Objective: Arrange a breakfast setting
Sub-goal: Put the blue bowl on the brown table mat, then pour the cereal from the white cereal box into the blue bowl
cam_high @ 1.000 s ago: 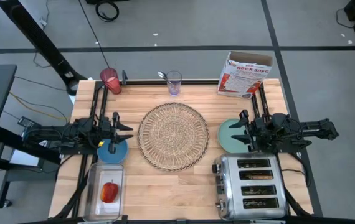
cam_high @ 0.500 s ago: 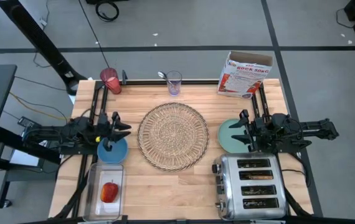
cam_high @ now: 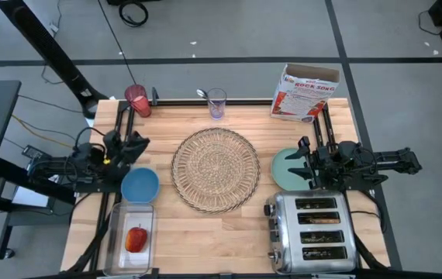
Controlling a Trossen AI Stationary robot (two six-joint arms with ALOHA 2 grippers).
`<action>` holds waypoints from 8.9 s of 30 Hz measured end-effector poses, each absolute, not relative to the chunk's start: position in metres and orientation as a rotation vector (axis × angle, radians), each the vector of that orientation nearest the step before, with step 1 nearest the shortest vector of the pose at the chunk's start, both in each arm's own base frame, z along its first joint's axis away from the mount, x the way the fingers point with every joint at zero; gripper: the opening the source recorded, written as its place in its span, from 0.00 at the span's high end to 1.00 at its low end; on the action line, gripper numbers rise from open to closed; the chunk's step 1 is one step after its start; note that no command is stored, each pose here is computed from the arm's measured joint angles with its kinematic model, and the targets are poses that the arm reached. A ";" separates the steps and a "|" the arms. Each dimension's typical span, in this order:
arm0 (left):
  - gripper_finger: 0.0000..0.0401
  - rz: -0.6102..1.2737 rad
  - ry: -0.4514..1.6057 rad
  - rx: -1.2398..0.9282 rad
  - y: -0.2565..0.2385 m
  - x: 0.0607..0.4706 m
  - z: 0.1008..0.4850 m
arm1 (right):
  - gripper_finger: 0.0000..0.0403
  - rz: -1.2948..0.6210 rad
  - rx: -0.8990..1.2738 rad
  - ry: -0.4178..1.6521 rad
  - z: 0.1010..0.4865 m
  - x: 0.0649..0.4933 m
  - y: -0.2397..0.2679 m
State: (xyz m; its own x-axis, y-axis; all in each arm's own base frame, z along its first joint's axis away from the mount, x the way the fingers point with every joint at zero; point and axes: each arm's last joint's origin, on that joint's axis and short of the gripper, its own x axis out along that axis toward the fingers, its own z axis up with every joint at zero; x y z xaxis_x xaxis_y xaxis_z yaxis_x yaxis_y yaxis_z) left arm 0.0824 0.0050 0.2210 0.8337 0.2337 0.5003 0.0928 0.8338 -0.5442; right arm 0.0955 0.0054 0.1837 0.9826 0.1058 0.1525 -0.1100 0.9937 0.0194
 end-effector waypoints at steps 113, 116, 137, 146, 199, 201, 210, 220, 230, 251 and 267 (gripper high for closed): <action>0.98 0.015 1.074 0.111 -0.036 0.316 0.280 | 0.49 -0.275 0.203 0.715 0.332 0.162 0.000; 0.98 -0.033 1.055 0.217 -0.030 0.335 0.264 | 0.49 -0.276 0.233 0.766 0.327 0.165 0.002; 0.98 -0.223 1.096 0.568 -0.019 0.373 0.209 | 0.49 -0.367 0.134 0.908 0.338 0.193 0.004; 0.95 -0.251 1.159 0.622 -0.015 0.376 0.192 | 0.49 -0.374 0.132 0.968 0.326 0.210 0.006; 0.55 0.007 0.425 -0.149 -0.062 0.262 0.431 | 0.31 -0.588 -0.043 0.977 0.432 0.130 -0.177; 0.55 0.000 0.378 -0.156 -0.065 0.261 0.437 | 0.32 -0.585 -0.028 0.998 0.427 0.134 -0.186; 0.55 0.006 0.313 -0.157 -0.068 0.260 0.443 | 0.45 -0.494 0.081 1.143 0.401 0.146 -0.203; 0.47 0.027 0.288 -0.192 -0.019 0.270 0.446 | 0.86 -0.481 0.114 1.301 0.390 0.147 -0.200; 0.25 -0.007 0.342 -0.111 0.032 0.292 0.429 | 0.99 -0.442 0.082 1.339 0.405 0.144 -0.171; 0.24 0.091 0.361 -0.151 0.055 0.374 0.369 | 1.00 -0.154 -0.271 0.959 0.477 0.136 -0.066; 0.22 0.104 0.270 -0.118 0.084 0.405 0.344 | 1.00 -0.047 -0.256 0.913 0.480 0.146 -0.041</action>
State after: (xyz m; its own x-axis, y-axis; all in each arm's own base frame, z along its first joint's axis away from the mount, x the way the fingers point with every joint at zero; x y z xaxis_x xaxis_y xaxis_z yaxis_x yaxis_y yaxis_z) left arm 0.4055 0.0835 0.3438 0.9584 0.0866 -0.2720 -0.1181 0.9878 -0.1019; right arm 0.1460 -0.0407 0.4796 0.6129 -0.1489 -0.7760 -0.0675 0.9686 -0.2391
